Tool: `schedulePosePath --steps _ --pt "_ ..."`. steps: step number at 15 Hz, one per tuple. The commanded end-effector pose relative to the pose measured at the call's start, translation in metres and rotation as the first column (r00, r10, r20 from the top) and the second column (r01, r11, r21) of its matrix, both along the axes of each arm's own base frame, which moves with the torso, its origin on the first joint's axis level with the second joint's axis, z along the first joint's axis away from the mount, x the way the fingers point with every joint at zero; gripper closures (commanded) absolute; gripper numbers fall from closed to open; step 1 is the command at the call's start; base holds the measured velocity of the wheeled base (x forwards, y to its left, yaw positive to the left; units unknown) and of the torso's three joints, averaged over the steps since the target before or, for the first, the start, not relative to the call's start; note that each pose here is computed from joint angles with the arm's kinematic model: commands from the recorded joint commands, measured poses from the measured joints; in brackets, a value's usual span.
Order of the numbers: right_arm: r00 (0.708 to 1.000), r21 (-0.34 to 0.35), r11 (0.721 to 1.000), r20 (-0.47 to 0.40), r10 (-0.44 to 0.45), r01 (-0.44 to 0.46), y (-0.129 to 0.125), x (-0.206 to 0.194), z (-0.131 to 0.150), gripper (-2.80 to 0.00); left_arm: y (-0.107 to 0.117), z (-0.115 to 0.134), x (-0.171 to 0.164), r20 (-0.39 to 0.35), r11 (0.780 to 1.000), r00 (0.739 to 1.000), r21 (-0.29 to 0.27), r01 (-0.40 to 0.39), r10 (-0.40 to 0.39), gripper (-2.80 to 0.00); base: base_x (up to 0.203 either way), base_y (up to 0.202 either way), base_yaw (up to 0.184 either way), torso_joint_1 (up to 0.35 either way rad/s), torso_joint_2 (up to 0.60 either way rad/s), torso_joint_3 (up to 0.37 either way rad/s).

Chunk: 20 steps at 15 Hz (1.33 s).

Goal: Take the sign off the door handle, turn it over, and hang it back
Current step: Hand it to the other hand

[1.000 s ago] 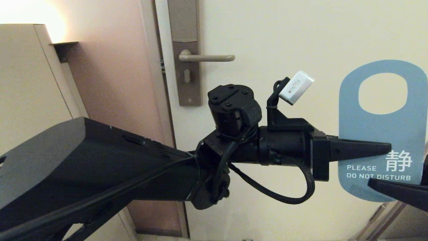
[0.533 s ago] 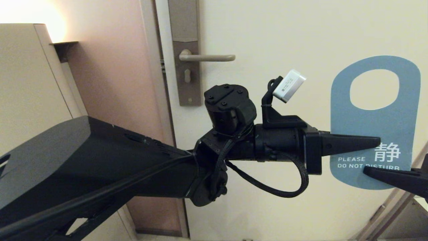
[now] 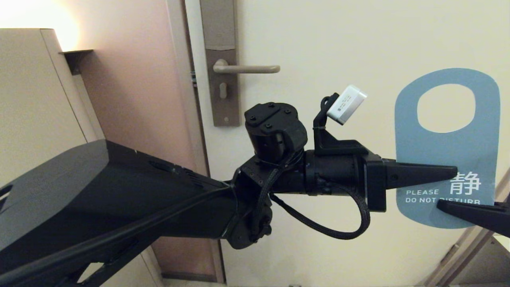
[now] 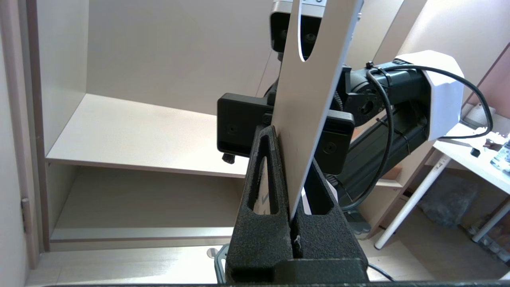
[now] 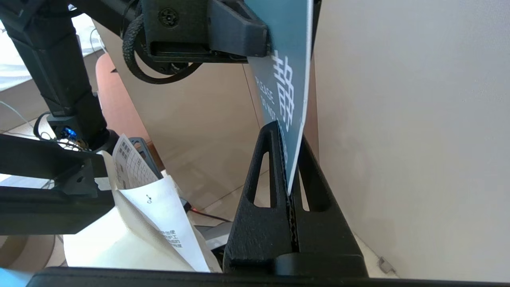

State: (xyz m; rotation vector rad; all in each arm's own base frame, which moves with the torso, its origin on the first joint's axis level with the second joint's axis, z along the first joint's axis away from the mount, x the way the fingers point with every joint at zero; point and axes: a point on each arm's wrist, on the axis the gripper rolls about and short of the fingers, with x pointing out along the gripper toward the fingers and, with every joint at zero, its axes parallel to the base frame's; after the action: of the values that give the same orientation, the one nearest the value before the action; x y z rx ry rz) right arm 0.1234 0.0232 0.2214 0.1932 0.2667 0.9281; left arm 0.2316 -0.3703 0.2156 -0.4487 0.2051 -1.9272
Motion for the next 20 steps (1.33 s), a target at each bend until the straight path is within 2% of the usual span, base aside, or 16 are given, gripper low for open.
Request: schedulePosePath --steps 1,8,9,16,20 --pt "1.000 0.002 1.000 0.004 0.006 -0.006 0.000 -0.001 0.000 0.00 0.000 0.000 -0.001 0.001 1.000 1.000 -0.001 0.007 -0.007 0.00 0.000 0.000 0.000 0.000 0.00 0.000" --pt "1.000 0.000 1.000 -0.003 0.006 -0.006 0.000 0.000 -0.002 0.00 0.001 -0.005 -0.002 0.001 1.000 1.000 -0.004 0.006 -0.006 0.00 0.000 0.000 0.000 0.000 0.00 0.000" --pt "1.000 0.000 1.000 -0.005 0.008 -0.008 0.000 0.000 -0.002 0.00 0.001 -0.006 -0.002 0.002 1.000 1.000 -0.005 0.006 -0.006 -2.80 0.000 0.000 0.000 0.000 0.00 0.000" --pt "1.000 0.000 1.000 -0.010 0.008 -0.008 0.000 0.000 -0.003 0.00 0.004 -0.007 0.001 -0.003 1.000 1.000 0.002 0.000 0.000 -2.80 0.000 0.000 0.000 0.000 0.00 0.000" --pt "1.000 -0.001 1.000 -0.012 0.008 -0.008 0.000 0.000 -0.004 0.00 0.018 -0.007 0.014 -0.003 0.999 0.999 0.007 -0.042 0.042 -2.80 0.000 0.000 0.000 0.000 0.00 0.000"
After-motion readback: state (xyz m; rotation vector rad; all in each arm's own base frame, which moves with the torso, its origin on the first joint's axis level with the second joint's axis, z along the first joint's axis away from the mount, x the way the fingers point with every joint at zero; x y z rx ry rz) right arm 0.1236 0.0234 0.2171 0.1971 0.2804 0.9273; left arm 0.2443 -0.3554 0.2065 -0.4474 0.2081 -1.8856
